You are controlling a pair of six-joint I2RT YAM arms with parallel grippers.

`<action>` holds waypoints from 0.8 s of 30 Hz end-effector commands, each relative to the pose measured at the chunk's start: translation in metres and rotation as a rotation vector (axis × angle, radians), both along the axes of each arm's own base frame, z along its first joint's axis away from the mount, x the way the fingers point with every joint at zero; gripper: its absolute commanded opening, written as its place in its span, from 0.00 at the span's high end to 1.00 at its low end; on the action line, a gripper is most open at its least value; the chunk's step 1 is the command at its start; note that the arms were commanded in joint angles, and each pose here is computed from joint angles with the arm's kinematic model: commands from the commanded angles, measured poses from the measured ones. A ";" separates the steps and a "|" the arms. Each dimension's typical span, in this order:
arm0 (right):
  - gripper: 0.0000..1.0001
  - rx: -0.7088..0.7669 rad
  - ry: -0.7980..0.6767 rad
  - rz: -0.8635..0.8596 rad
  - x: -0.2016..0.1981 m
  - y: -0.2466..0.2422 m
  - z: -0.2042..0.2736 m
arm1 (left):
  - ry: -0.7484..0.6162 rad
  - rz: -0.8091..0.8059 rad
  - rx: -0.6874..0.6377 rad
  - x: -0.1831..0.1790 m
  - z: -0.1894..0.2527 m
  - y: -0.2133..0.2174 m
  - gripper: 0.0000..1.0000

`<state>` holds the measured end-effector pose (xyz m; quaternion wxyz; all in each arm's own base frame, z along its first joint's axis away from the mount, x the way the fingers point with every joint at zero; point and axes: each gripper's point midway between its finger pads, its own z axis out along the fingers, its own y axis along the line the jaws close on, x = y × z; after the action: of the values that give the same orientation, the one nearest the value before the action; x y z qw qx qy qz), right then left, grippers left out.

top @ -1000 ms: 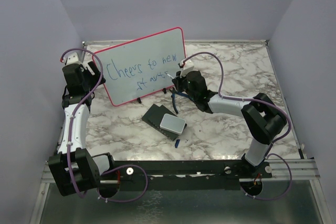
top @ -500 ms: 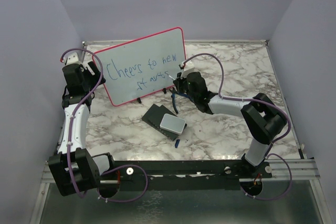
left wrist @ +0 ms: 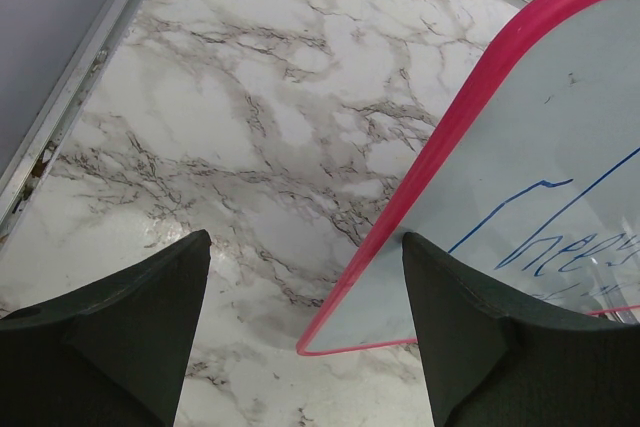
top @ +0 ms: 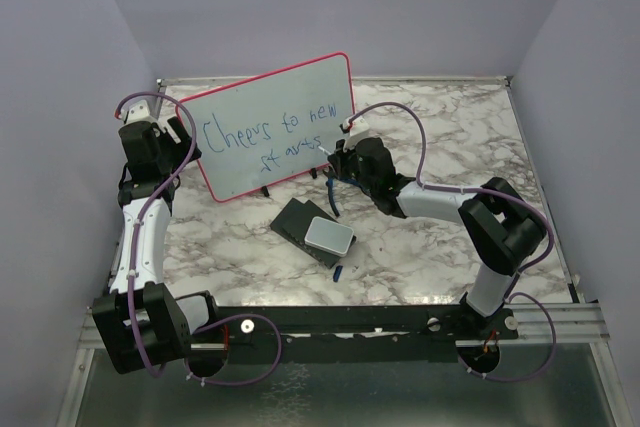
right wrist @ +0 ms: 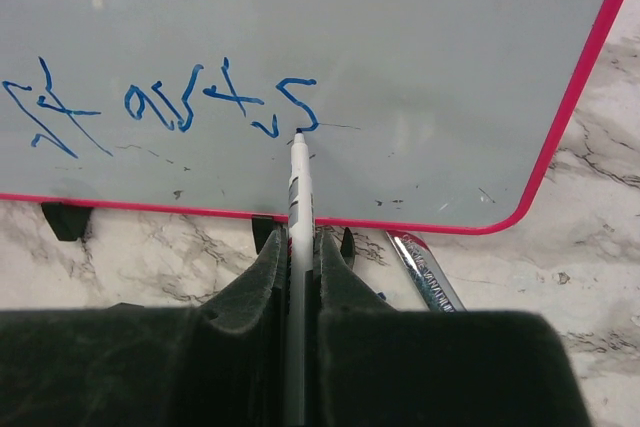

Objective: Write a sentence on the whiteboard

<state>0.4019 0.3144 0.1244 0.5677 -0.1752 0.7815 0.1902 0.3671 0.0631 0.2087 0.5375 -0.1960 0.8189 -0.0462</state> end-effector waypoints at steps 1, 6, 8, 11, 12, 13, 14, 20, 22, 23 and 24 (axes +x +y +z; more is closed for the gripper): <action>0.99 -0.017 0.023 0.046 -0.006 0.005 -0.014 | -0.025 -0.023 0.011 -0.001 0.005 -0.004 0.21; 0.99 -0.020 0.024 0.047 -0.006 0.006 -0.015 | -0.024 -0.024 0.010 -0.001 0.005 -0.004 0.21; 0.99 -0.022 0.022 0.040 -0.007 0.004 -0.015 | -0.025 -0.024 0.010 -0.001 0.006 -0.004 0.21; 0.99 -0.011 -0.001 0.030 -0.008 0.000 -0.005 | -0.023 -0.024 0.010 -0.002 0.005 -0.004 0.21; 0.99 -0.007 -0.008 0.030 -0.010 -0.002 -0.002 | -0.023 -0.023 0.011 -0.002 0.005 -0.004 0.21; 0.99 -0.003 -0.014 0.032 -0.013 -0.003 0.001 | -0.024 -0.023 0.011 -0.002 0.005 -0.004 0.21; 0.99 0.000 -0.020 0.030 -0.014 -0.005 0.004 | -0.024 -0.023 0.010 -0.002 0.005 -0.004 0.21; 0.99 -0.025 -0.002 -0.038 -0.015 -0.022 -0.002 | -0.025 -0.024 0.010 -0.002 0.006 -0.004 0.21; 0.99 -0.023 -0.007 -0.039 -0.016 -0.022 -0.002 | -0.026 -0.024 0.011 -0.002 0.006 -0.004 0.21; 0.99 -0.017 -0.011 -0.038 -0.016 -0.022 -0.001 | -0.026 -0.024 0.011 -0.002 0.006 -0.004 0.21; 0.99 -0.011 -0.014 -0.038 -0.016 -0.022 0.001 | -0.026 -0.025 0.011 -0.002 0.006 -0.004 0.21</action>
<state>0.3858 0.2986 0.1159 0.5612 -0.1765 0.7882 0.1807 0.3671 0.0629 0.2085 0.5373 -0.1958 0.8190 -0.0463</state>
